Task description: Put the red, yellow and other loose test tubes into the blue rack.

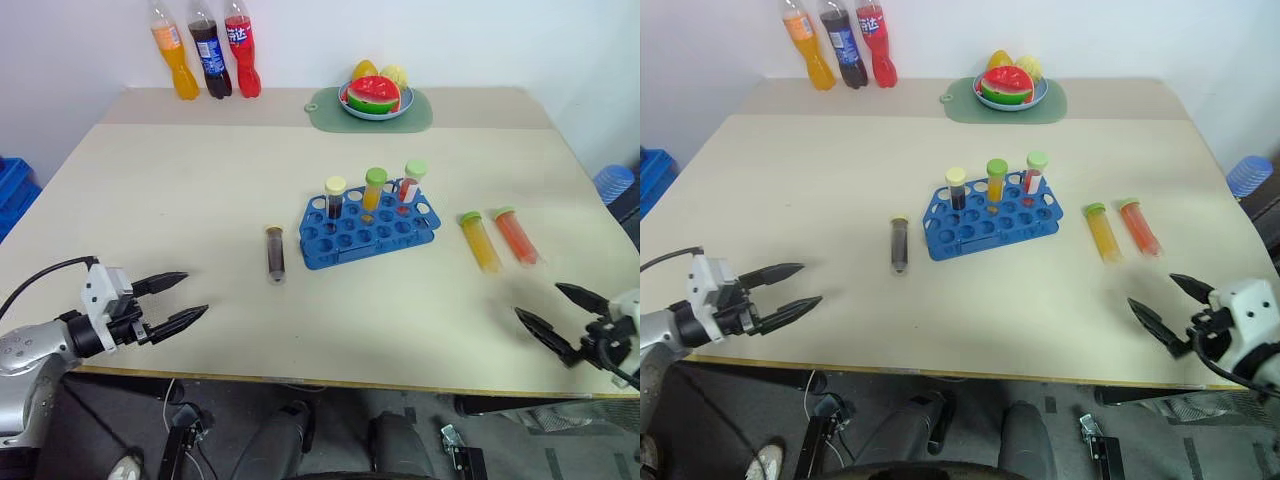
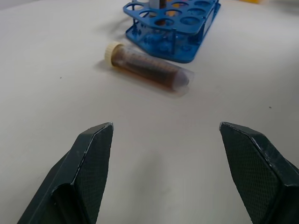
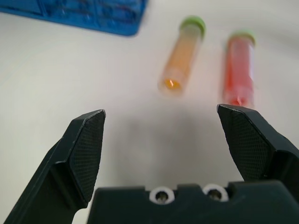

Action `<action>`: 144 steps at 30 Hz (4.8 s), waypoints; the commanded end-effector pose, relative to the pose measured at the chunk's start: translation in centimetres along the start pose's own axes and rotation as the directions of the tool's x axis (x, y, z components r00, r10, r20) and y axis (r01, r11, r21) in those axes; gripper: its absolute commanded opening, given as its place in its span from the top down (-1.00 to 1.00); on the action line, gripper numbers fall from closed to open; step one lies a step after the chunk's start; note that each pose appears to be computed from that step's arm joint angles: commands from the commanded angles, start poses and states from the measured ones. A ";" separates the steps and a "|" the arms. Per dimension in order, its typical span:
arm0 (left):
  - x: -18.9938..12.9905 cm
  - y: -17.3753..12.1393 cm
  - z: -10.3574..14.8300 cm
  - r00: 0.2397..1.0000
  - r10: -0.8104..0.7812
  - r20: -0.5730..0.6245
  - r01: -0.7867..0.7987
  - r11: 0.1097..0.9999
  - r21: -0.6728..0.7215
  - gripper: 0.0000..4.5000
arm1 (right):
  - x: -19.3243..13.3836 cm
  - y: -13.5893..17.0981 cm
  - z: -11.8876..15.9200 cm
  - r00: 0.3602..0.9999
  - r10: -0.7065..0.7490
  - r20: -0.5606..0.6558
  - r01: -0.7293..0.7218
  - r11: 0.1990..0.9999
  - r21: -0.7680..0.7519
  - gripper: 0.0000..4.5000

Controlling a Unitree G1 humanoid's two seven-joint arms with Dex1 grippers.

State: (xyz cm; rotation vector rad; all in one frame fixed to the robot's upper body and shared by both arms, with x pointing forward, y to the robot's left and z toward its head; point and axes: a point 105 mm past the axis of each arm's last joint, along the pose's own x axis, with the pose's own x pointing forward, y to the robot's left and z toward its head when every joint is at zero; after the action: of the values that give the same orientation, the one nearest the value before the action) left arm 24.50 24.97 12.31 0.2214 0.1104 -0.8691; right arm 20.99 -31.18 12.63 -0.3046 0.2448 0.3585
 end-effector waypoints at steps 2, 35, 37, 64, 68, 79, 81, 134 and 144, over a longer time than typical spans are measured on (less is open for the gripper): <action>0.6 -0.2 1.1 0.999 -0.024 0.029 0.023 1.000 0.014 -0.66 | 0.0 -0.2 0.8 0.999 -0.018 0.043 0.019 1.000 -0.024 -0.88; 5.7 -1.1 4.8 0.976 -0.100 0.192 0.125 0.985 -0.123 -0.66 | 3.5 -4.3 2.7 0.982 -0.080 0.172 0.078 0.997 0.019 -0.88; 6.8 -1.7 5.1 0.972 -0.131 0.194 0.149 0.985 -0.081 -0.66 | 4.9 -5.8 3.8 0.980 -0.110 0.165 0.106 0.994 0.033 -0.88; 9.1 -5.4 5.4 0.931 -0.318 0.178 0.323 0.946 0.001 -0.68 | 16.1 -8.6 6.3 0.889 0.059 -0.455 0.040 0.978 0.205 -0.64; 8.4 -5.6 5.6 0.943 -0.273 0.189 0.283 0.959 -0.026 -0.68 | 16.3 -8.2 5.4 0.856 0.064 -0.514 0.020 0.988 0.156 0.18; 8.0 -5.7 5.4 0.958 -0.203 0.202 0.219 0.974 -0.062 -0.68 | 14.7 -12.2 8.8 0.915 -0.112 -0.388 -0.008 0.956 -0.294 0.67; 8.1 -5.6 5.2 0.959 -0.194 0.207 0.213 0.975 -0.070 -0.68 | 14.8 -11.7 10.4 0.962 -0.050 -0.267 -0.031 0.956 -0.292 0.67; 8.7 -5.1 5.3 0.955 -0.170 0.244 0.200 0.975 -0.100 -0.68 | 21.1 5.6 11.1 0.804 -0.082 0.589 -0.077 0.968 0.239 0.67; 8.9 -5.0 5.3 0.952 -0.178 0.247 0.207 0.973 -0.099 -0.68 | 21.5 7.5 10.7 0.799 -0.084 0.595 -0.088 0.963 0.253 0.67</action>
State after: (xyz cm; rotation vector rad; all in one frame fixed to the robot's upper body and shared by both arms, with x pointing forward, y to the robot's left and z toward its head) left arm 26.39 13.94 14.07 -0.0221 0.0100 -1.0655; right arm 39.77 -15.03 15.45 0.0793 -0.3653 0.3965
